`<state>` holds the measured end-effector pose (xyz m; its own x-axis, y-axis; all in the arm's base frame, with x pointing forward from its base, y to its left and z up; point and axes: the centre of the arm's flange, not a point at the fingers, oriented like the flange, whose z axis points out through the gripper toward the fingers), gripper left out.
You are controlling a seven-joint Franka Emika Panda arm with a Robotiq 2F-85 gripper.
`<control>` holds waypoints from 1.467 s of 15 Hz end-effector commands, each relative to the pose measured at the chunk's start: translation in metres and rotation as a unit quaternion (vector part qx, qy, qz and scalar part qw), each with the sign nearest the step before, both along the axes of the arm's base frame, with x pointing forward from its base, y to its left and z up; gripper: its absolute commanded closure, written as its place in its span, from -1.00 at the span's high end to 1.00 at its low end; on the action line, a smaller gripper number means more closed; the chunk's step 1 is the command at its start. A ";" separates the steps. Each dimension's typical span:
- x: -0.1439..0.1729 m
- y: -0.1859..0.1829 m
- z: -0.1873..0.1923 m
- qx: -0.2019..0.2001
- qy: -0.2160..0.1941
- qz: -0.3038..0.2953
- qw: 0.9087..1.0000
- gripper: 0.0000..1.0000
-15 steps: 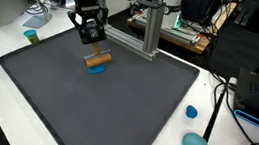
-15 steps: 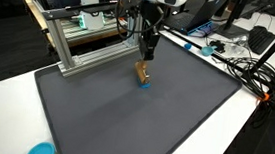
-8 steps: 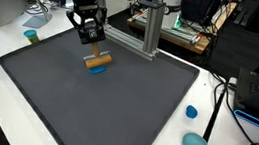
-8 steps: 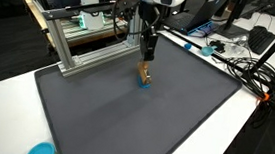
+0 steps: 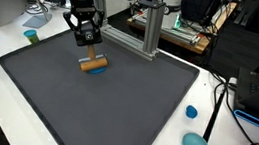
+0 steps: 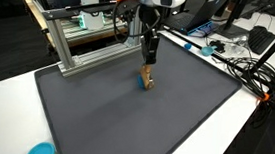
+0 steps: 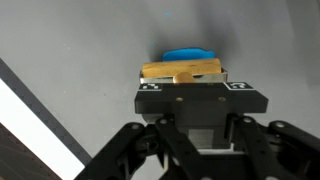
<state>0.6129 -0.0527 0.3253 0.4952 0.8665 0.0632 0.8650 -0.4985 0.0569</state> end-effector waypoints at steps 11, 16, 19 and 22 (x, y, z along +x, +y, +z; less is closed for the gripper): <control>0.004 0.002 -0.036 -0.023 0.034 0.005 0.999 -0.56; 0.006 0.004 -0.061 -0.004 0.058 0.010 0.998 -0.56; 0.009 0.002 -0.070 0.010 0.073 0.009 0.997 -0.56; 0.010 0.003 -0.074 0.032 0.077 0.014 0.996 -0.56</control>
<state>0.6215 -0.0515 0.3093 0.4898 0.8711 0.0350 0.8715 -0.4903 0.0088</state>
